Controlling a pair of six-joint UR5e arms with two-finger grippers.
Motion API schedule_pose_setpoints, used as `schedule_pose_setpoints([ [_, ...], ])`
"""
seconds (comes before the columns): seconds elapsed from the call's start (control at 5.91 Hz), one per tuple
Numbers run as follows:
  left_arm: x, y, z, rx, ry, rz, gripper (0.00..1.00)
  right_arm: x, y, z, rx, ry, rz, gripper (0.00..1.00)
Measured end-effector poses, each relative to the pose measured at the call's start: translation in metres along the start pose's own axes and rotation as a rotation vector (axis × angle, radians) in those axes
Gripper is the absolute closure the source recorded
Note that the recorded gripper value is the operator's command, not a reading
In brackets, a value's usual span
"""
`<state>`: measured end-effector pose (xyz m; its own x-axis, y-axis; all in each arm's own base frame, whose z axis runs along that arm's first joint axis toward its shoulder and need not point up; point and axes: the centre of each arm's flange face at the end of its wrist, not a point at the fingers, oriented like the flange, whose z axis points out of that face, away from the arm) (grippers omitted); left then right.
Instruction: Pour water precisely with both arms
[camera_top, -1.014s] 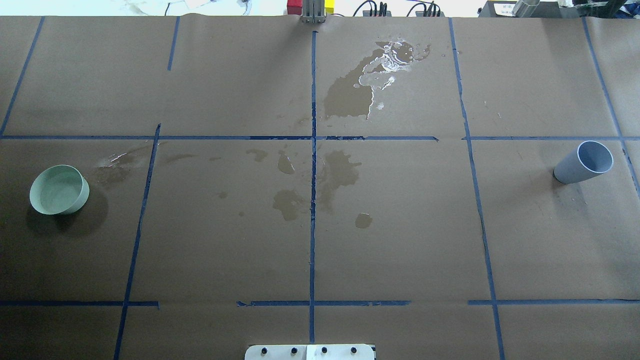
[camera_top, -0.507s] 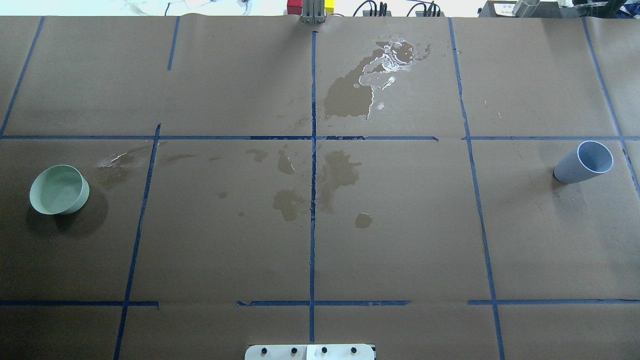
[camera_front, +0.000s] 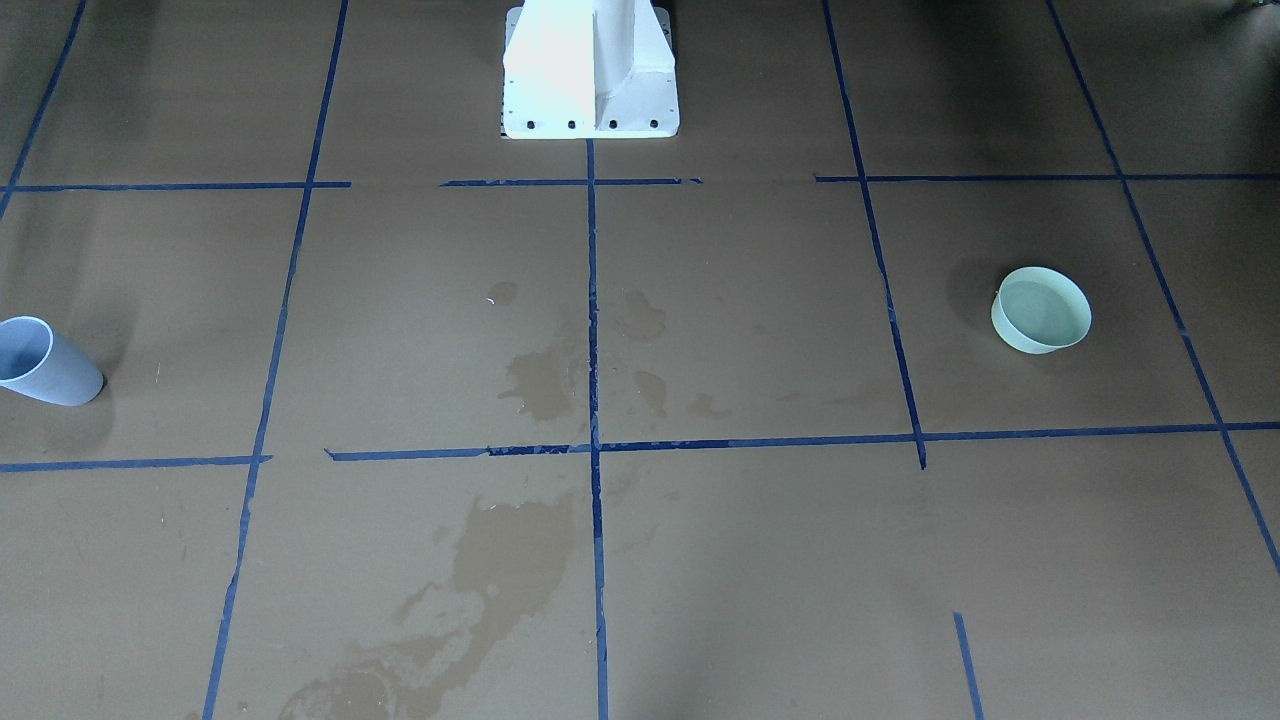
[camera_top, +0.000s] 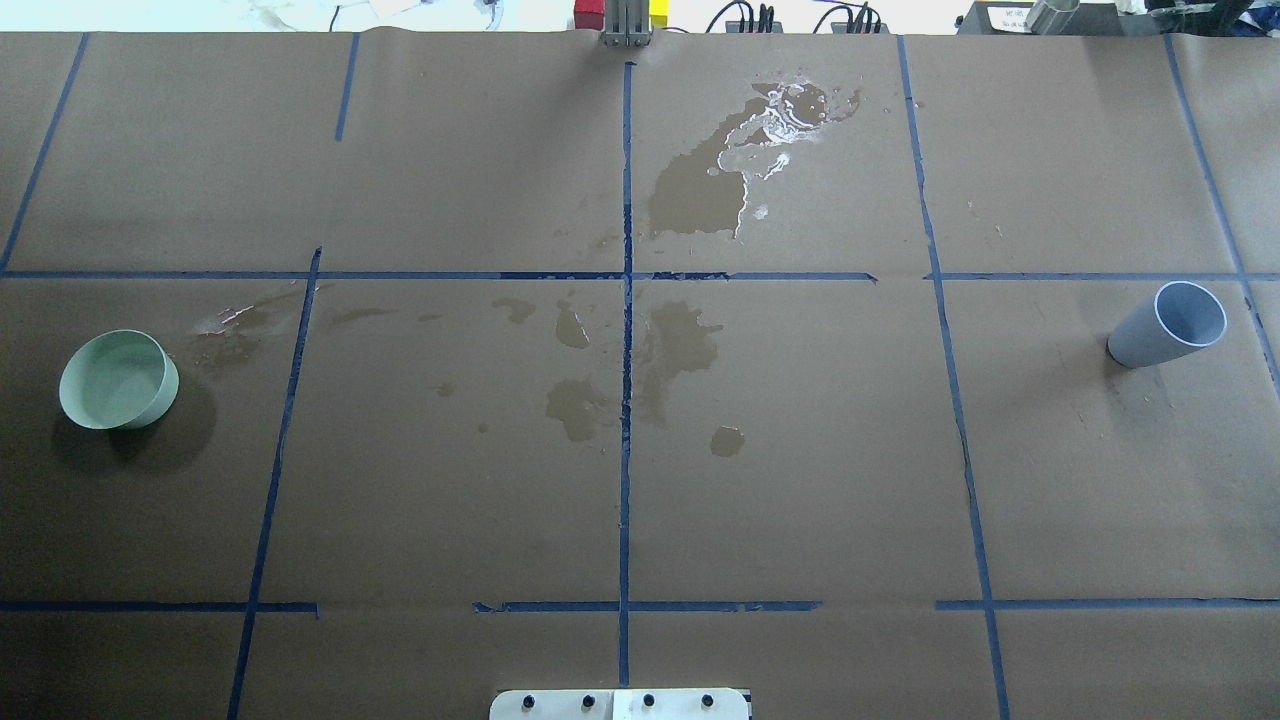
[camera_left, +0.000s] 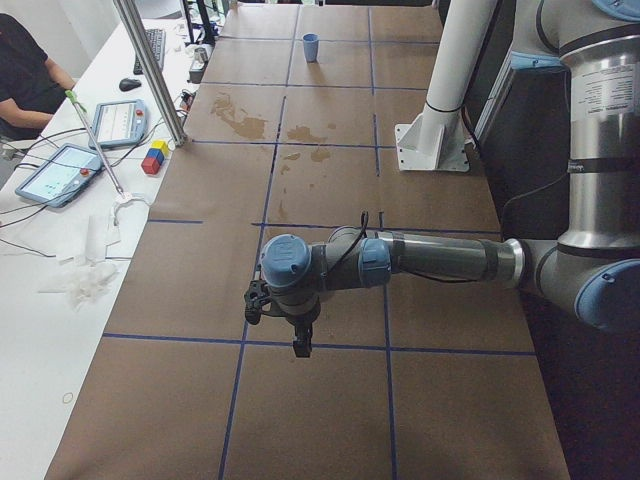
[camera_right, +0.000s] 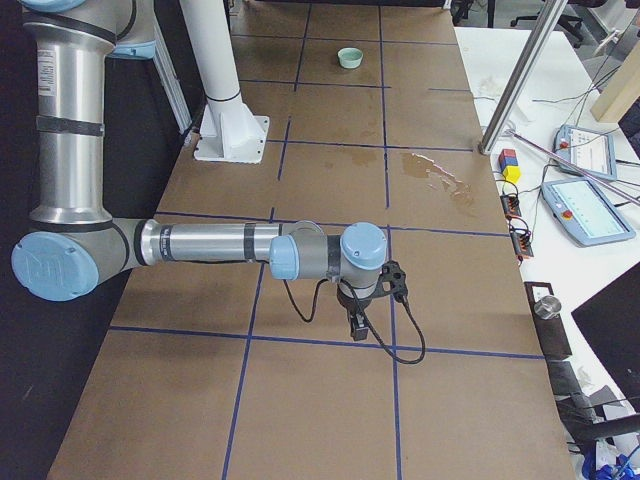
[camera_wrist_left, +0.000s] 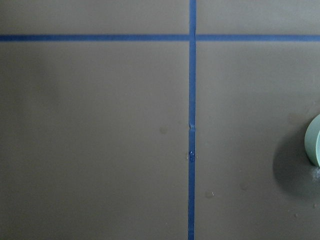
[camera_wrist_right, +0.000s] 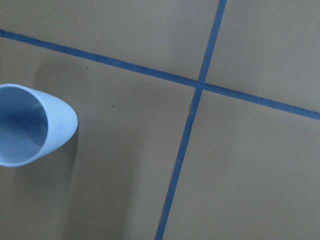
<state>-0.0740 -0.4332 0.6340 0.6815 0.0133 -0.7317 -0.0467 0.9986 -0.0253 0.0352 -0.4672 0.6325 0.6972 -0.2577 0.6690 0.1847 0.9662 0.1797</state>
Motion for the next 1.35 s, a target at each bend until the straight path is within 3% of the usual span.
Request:
schedule_pose_setpoints([
  [0.68, 0.016, -0.009, -0.014, 0.088, -0.019, 0.072, 0.0, -0.02, -0.005, -0.003, 0.006, 0.005, -0.042, 0.0],
  [1.35, 0.01, -0.008, -0.01, 0.083, -0.015, 0.066, 0.0, -0.024, -0.004, -0.007, 0.014, 0.002, -0.05, 0.0],
])
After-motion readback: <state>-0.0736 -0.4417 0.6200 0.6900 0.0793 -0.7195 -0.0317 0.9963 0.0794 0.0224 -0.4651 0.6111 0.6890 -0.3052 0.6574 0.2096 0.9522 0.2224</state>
